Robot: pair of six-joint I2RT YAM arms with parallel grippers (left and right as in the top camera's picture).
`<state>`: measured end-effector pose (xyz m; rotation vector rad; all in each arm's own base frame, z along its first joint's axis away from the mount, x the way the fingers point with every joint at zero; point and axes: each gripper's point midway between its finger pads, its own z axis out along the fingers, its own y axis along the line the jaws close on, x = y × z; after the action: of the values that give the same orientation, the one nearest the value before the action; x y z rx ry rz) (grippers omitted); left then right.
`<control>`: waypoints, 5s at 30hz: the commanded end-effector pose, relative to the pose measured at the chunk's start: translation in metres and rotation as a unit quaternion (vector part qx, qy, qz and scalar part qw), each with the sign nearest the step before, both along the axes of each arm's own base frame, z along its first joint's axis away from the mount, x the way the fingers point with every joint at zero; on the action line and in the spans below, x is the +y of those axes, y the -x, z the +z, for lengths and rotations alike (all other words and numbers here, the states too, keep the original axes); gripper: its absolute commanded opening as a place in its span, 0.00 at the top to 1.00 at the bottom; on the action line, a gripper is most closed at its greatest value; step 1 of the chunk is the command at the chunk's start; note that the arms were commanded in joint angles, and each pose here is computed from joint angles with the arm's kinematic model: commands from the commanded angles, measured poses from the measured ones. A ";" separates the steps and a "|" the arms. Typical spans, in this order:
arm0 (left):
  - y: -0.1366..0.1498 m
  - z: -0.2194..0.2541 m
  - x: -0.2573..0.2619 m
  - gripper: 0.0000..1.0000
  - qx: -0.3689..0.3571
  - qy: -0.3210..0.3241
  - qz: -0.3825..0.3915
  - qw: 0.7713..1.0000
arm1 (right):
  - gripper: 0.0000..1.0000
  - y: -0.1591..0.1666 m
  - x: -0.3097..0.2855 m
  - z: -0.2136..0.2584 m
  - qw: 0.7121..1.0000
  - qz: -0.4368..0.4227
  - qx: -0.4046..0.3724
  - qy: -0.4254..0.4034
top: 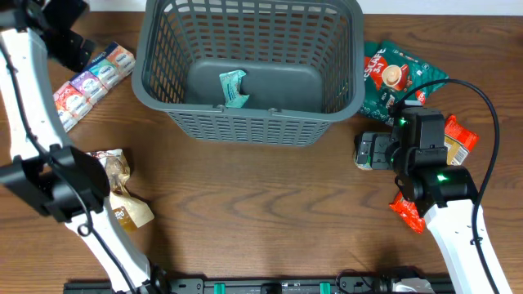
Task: Pack container
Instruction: 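Grasp the tissue multipack with the left gripper, then carry the tissue multipack into the basket with the left gripper, then release the multipack and retract the left arm to the side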
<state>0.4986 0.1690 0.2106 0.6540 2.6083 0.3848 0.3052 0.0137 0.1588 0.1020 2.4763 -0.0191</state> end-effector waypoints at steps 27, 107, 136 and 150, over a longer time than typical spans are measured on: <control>-0.002 -0.179 0.052 0.02 0.131 0.039 0.001 0.991 | 0.01 -0.001 0.001 0.004 0.996 -0.066 -0.005 -0.053; 0.034 -0.003 -0.372 0.94 0.021 -0.002 -0.533 0.846 | 0.01 -0.001 -0.002 0.003 1.000 -0.026 -0.002 -0.012; 0.032 0.142 -0.307 0.02 -0.154 -0.020 -0.296 0.943 | 0.01 0.000 0.002 0.002 1.000 -0.019 0.002 -0.020; 0.151 0.166 -0.098 0.02 -0.117 0.124 0.239 0.956 | 0.01 -0.015 -0.055 0.114 0.989 -0.114 -0.091 -0.012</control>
<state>0.3451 0.0430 0.3950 0.2128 2.4421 0.2860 0.3099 -0.0174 0.2088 0.3091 2.4289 -0.0380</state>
